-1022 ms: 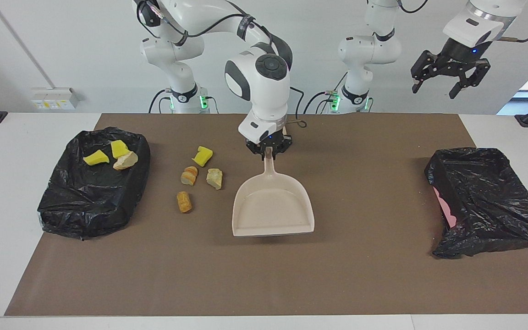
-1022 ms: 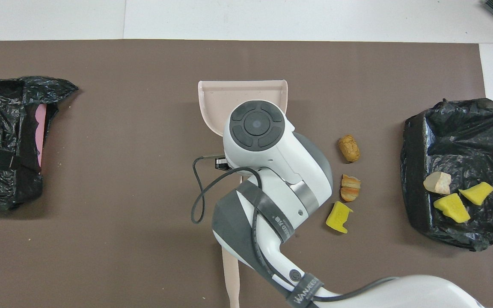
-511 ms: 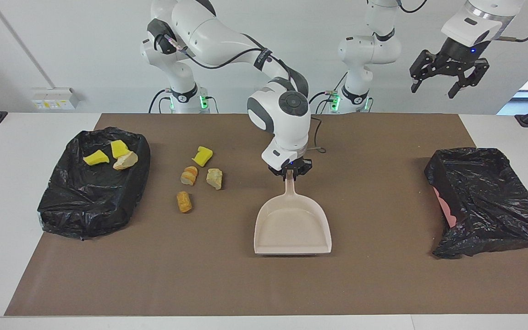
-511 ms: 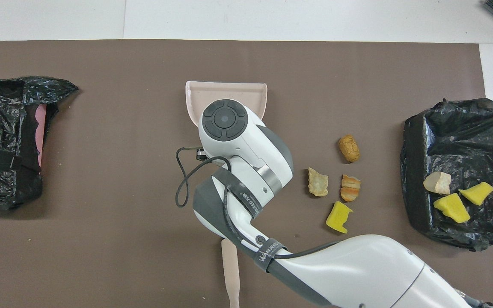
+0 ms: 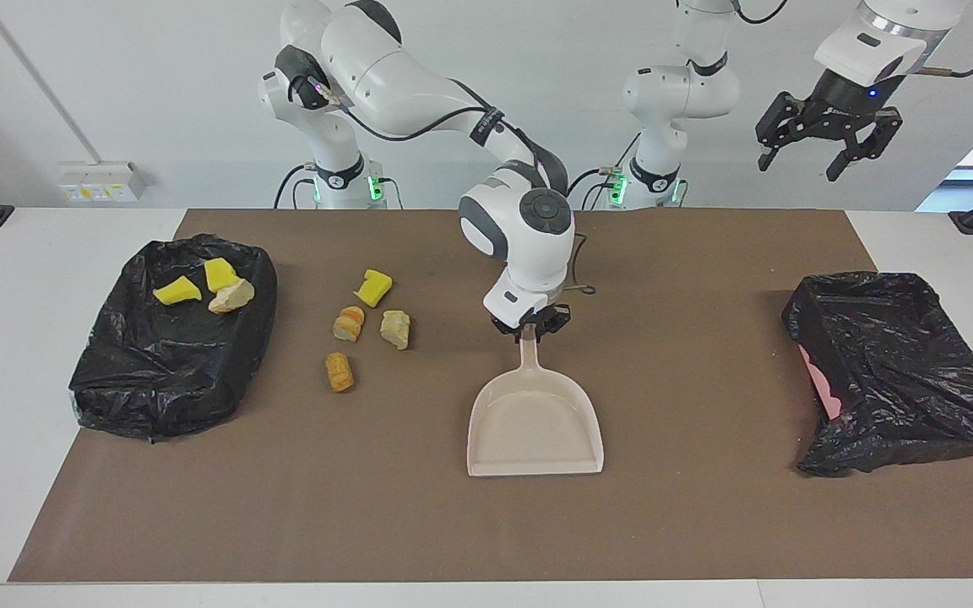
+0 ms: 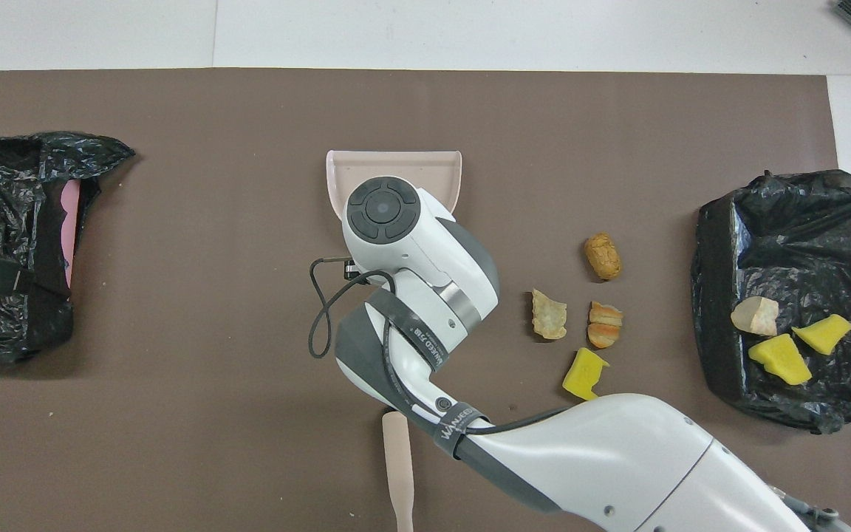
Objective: Sweep and dump trash in bin
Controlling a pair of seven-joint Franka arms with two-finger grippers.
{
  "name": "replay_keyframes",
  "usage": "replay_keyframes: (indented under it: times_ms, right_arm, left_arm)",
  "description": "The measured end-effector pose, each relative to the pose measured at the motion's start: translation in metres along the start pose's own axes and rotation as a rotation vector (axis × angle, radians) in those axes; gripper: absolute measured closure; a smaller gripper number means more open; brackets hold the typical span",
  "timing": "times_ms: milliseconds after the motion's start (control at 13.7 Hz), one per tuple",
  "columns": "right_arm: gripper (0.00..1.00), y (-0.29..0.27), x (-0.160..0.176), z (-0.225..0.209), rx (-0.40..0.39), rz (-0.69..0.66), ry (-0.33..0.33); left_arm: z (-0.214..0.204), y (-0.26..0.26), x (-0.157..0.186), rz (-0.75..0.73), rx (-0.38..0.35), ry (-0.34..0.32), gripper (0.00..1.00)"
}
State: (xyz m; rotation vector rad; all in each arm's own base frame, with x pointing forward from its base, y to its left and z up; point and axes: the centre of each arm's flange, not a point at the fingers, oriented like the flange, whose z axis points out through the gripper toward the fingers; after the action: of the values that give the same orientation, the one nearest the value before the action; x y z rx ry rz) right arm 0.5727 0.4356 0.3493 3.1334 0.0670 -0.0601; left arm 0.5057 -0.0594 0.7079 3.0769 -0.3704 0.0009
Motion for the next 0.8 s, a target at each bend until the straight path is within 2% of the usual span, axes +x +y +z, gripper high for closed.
replay_keyframes:
  times_ms: [146,292,365,584,803]
  right_arm:
    - [0.27,-0.002,-0.004,-0.007,-0.008,-0.031,0.005]
    - [0.07,0.002,-0.013,-0.032,-0.035,-0.045,-0.008]
    - [0.0,0.004,-0.019,-0.047,-0.037,-0.046,-0.015]
    - [0.0,0.008,-0.052,-0.089,-0.004,-0.093,-0.037]
    - [0.0,0.028,-0.1,-0.127,-0.007,-0.154,-0.088]
  left_arm:
    - [0.0,0.007,0.001,0.013,0.001,0.0,0.0]
    - [0.0,0.011,0.002,0.015,0.002,0.008,0.0]
    - [-0.001,0.012,0.004,0.014,0.004,0.021,0.0]
    - [-0.001,0.017,0.013,0.024,0.008,0.066,0.0]
    - [0.022,0.044,0.034,0.064,0.004,0.075,0.0]
